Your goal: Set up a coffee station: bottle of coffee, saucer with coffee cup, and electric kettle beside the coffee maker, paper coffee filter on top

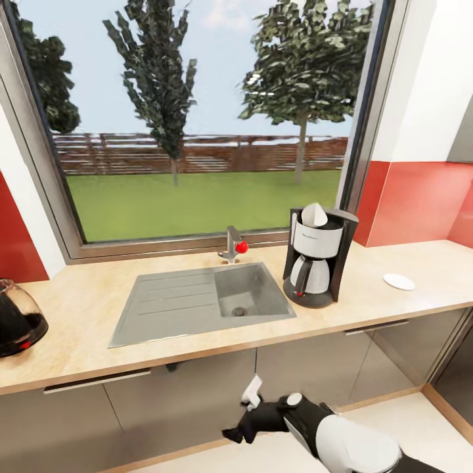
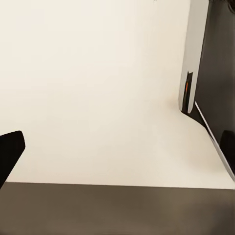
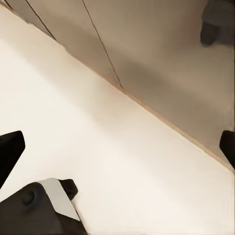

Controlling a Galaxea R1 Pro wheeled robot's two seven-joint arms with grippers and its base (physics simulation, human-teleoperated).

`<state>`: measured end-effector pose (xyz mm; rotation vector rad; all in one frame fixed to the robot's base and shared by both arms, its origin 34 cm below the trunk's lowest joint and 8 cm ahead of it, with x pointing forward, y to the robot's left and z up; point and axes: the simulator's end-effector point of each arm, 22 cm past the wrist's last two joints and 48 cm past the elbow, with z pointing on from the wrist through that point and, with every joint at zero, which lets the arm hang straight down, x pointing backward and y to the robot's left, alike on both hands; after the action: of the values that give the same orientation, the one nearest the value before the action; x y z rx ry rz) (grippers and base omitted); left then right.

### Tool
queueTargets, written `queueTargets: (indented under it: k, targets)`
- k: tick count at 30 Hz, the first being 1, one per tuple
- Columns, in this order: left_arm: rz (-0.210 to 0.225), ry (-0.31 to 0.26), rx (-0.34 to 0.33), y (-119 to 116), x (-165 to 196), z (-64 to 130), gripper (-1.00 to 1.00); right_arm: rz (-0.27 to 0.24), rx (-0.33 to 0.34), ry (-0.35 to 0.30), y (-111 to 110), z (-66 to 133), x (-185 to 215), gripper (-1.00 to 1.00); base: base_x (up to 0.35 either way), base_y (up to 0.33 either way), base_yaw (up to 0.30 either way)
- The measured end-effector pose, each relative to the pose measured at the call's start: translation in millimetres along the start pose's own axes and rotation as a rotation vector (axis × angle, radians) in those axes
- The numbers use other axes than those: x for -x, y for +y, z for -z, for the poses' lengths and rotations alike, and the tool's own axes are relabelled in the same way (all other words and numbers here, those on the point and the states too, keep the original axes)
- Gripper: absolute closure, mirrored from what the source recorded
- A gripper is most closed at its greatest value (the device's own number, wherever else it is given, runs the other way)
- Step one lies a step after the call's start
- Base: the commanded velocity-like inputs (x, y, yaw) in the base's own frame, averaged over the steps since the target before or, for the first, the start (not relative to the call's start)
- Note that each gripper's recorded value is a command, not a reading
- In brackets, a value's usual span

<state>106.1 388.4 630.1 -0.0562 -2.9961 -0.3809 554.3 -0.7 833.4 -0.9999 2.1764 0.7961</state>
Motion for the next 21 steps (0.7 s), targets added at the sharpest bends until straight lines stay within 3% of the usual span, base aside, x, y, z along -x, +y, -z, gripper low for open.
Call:
queueTargets:
  k: [5, 6, 7, 10, 11, 14, 18, 21]
  targets:
    - [0.004, -0.03, 0.002, 1.0, 12.5, 0.8, -1.0, -0.034, -0.231, 0.031, -37.9, 1.3, -31.5, -1.0, 0.0, 0.0, 0.0]
    - [0.004, -0.046, 0.003, 1.6, 18.9, 1.4, -1.0, -0.044, -0.36, 0.052, -58.7, 7.8, -47.7, -1.0, 0.0, 0.0, 0.0]
    - [0.004, -0.052, 0.003, 1.8, 21.3, 1.6, -1.0, -0.054, -0.433, 0.069, -68.0, 12.7, -61.0, -1.0, 0.0, 0.0, 0.0]
    - [0.007, -0.06, 0.004, 2.0, 24.0, 1.8, -1.0, -0.096, -0.568, 0.18, -108.8, 59.8, -134.9, -1.0, 0.0, 0.0, 0.0]
    - [0.01, -0.08, 0.003, 1.9, 27.8, 2.1, -1.0, -0.112, -0.6, 0.227, -120.8, 79.8, -162.9, -1.0, 0.0, 0.0, 0.0]
    - [0.015, -0.137, 0.003, 1.9, 39.6, 3.3, -1.0, -0.134, -0.644, 0.298, -135.1, 113.7, -209.1, -1.0, 0.0, 0.0, 0.0]
    - [0.021, -0.168, -0.003, -1.9, 44.8, 4.4, -1.0, -0.148, -0.696, 0.36, -143.3, 145.0, -250.4, -1.0, 0.0, 0.0, 0.0]
    - [0.022, -0.17, -0.022, -17.2, 43.9, 5.7, -1.0, -0.143, -0.771, 0.393, -150.5, 163.9, -268.8, -1.0, 0.0, 0.0, 0.0]
